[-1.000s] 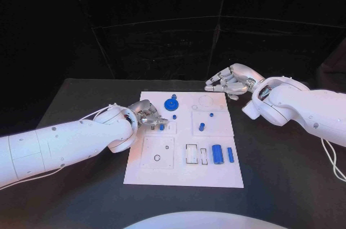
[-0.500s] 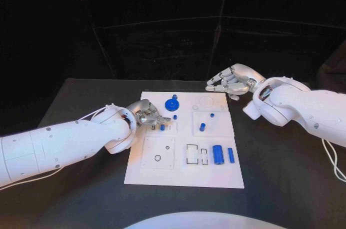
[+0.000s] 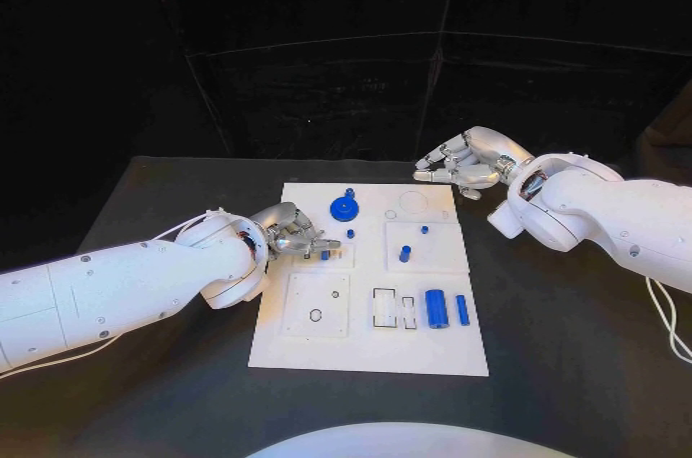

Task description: Assemble the parts on the task board

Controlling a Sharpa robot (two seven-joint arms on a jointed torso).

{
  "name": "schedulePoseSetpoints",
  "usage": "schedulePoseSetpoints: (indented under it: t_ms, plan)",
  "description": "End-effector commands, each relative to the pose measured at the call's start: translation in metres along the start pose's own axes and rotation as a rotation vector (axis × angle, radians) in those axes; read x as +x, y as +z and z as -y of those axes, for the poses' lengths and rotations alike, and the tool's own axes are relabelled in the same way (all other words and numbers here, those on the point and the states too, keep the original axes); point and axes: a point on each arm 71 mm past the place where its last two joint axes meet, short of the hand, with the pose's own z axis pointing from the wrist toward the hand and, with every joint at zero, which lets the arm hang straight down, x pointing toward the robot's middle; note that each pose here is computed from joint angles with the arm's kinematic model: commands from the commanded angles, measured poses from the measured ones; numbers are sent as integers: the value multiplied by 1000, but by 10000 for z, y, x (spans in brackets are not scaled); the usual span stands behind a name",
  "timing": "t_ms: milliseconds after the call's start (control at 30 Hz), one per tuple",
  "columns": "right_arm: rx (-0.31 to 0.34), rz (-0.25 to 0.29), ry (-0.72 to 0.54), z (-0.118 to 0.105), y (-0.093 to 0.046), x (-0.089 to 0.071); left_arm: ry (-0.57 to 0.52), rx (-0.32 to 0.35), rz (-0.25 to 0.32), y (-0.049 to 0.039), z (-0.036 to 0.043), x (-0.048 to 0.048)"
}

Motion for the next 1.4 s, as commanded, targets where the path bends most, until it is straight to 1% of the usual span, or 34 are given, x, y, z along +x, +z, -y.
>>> schedulePoseSetpoints:
  t_ms: [33, 267, 500, 767, 967, 1400]
  plan:
    - [-7, -4, 5, -10, 2, -6, 11, 1, -39, -13, 5, 22]
    - [-5, -5, 4, -6, 2, -7, 20, -11, -52, -6, -12, 25]
    - [-6, -8, 5, -11, 7, 0, 31, -18, -70, 20, 18, 58]
    - [-6, -9, 5, -12, 8, 2, 34, -26, -69, 44, 20, 60]
    - [-6, -9, 5, -14, 12, 5, 33, -19, -69, 51, 42, 70]
    - [-7, -11, 6, -17, 19, 11, 24, -5, -50, 58, 62, 62]
